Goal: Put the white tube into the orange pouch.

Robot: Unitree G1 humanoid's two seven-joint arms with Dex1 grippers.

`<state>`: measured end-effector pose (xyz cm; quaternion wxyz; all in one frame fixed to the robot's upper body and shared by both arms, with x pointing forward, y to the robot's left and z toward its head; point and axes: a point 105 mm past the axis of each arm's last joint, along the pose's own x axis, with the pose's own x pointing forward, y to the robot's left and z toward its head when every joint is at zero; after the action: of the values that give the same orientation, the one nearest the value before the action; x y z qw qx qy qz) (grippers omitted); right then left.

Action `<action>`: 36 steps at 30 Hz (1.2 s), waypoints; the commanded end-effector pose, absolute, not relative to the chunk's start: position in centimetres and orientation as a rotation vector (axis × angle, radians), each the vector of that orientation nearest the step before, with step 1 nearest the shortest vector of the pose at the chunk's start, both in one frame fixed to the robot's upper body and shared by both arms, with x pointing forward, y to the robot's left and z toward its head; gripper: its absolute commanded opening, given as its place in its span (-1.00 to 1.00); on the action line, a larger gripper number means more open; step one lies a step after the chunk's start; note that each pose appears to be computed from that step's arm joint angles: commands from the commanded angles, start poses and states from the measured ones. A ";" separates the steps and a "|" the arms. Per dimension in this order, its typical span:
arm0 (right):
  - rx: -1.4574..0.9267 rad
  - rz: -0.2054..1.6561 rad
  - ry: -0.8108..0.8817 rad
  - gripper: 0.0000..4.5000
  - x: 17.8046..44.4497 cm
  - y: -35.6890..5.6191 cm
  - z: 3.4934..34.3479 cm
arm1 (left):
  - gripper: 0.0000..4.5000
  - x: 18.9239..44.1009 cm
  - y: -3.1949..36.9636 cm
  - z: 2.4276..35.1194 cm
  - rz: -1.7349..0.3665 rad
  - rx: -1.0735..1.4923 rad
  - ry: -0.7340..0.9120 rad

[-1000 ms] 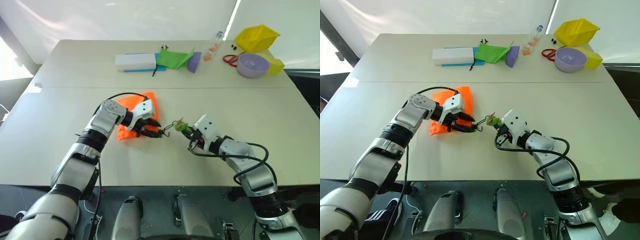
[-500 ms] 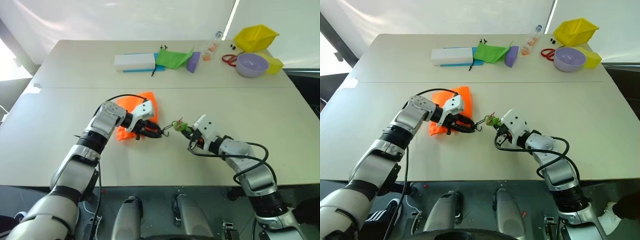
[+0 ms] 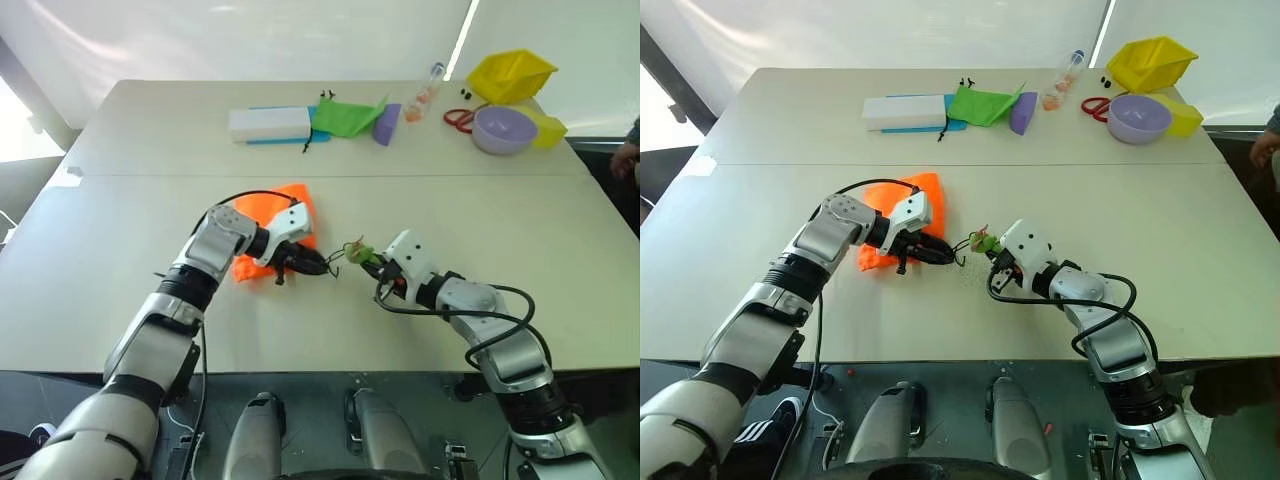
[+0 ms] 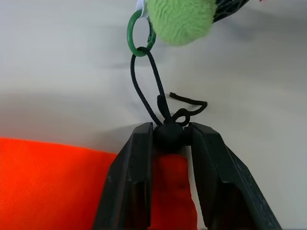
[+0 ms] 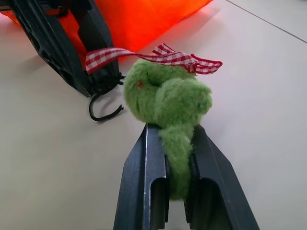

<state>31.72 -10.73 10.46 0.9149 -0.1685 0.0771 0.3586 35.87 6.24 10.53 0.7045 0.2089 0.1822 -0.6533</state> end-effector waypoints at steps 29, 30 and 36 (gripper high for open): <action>-0.471 0.425 0.135 -1.00 34.4 -20.0 12.5 | -0.51 34.5 14.8 12.4 -1.442 0.757 0.406; -0.475 0.412 0.137 -1.00 34.5 -20.4 12.6 | -0.51 34.6 15.2 12.4 -1.420 0.759 0.405; -0.406 0.465 0.146 -1.00 34.5 -19.3 12.0 | -0.40 35.6 13.6 12.9 -1.346 0.616 0.311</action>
<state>34.13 -18.60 10.31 0.9409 -0.2127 0.0957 0.2456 35.35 13.54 12.14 0.7072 0.2998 0.1565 -0.6209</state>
